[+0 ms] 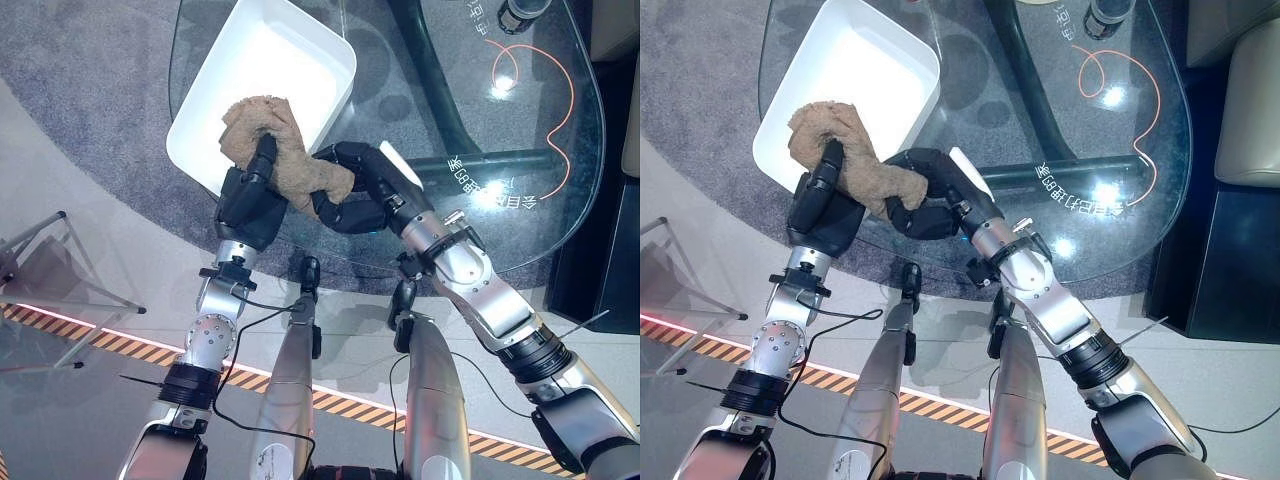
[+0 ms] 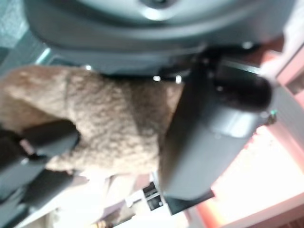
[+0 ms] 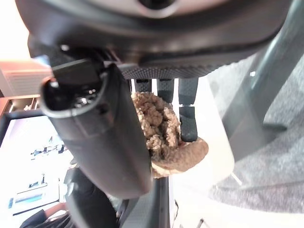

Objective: Wipe the table with a cloth and put it in the basket.

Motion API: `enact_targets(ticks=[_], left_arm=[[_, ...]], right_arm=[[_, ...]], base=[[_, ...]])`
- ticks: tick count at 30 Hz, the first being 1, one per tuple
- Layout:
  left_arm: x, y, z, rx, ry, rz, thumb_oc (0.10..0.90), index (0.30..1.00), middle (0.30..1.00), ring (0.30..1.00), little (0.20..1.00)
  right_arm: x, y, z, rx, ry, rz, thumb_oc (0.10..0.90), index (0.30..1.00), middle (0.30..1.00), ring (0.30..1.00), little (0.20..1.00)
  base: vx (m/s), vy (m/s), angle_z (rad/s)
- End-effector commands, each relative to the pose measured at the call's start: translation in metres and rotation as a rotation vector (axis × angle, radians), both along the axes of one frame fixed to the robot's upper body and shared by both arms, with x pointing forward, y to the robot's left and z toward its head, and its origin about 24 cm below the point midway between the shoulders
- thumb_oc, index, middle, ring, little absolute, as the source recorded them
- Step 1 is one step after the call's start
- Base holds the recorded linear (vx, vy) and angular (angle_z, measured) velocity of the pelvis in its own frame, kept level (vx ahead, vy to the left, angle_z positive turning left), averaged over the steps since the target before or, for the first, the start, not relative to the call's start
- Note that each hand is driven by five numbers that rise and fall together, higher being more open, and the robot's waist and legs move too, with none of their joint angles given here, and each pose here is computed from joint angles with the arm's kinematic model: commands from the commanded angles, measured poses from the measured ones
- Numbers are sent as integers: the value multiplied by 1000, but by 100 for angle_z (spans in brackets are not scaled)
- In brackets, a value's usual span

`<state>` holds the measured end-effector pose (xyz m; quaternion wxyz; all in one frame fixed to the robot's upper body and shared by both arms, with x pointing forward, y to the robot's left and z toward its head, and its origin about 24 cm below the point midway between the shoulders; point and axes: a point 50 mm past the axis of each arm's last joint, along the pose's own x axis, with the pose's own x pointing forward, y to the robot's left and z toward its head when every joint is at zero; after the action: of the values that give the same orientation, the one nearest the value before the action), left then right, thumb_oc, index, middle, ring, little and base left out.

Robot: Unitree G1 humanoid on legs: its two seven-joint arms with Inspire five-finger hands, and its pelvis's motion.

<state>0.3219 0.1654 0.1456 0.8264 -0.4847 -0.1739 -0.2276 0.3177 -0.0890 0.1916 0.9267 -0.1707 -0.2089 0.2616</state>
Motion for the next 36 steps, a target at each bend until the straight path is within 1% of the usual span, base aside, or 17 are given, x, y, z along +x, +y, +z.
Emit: enact_targets(ticks=[1, 13, 14, 15, 16, 17, 20, 28, 32, 36], left_arm=[[-20, -28, 80, -10, -470, -149, 100, 300, 300, 300, 200], [-19, -25, 83, -31, -471, -103, 100, 300, 300, 300, 200], [-19, -25, 83, -31, -473, -100, 100, 300, 300, 300, 200], [-19, -25, 84, -31, -474, -93, 100, 300, 300, 300, 200], [-20, -25, 85, -32, -475, -89, 100, 300, 300, 300, 200], [-19, -24, 85, -35, -474, -83, 100, 300, 300, 300, 200], [-18, -21, 85, -42, -471, -54, 100, 300, 300, 300, 200], [-18, -9, 86, -92, -440, 92, 100, 300, 300, 300, 200], [-19, 0, 89, -99, -434, 179, 100, 300, 300, 300, 200], [-21, 9, 92, -76, -431, 324, 100, 300, 300, 300, 200]], right_arm=[[-20, 27, 51, 44, -231, 160, 100, 300, 300, 300, 200], [-20, 28, 54, 50, -231, 158, 100, 300, 300, 300, 200], [-20, 28, 54, 53, -232, 156, 133, 328, 328, 328, 233], [-20, 28, 54, 57, -230, 155, 336, 502, 502, 502, 436], [-20, 28, 55, 62, -227, 152, 558, 693, 693, 693, 658], [-19, 28, 55, 70, -221, 153, 800, 900, 900, 900, 900], [-19, 26, 54, 77, -219, 155, 800, 900, 900, 900, 900], [-18, 27, 53, 98, -220, 154, 800, 900, 900, 900, 900], [-18, 27, 54, 108, -220, 148, 800, 900, 900, 900, 900], [-16, 25, 54, 122, -224, 123, 800, 900, 900, 900, 900]], base=[[0, 0, 0], [0, 0, 0], [0, 0, 0], [0, 0, 0], [0, 0, 0], [0, 0, 0], [0, 0, 0], [0, 0, 0], [0, 0, 0], [0, 0, 0]])
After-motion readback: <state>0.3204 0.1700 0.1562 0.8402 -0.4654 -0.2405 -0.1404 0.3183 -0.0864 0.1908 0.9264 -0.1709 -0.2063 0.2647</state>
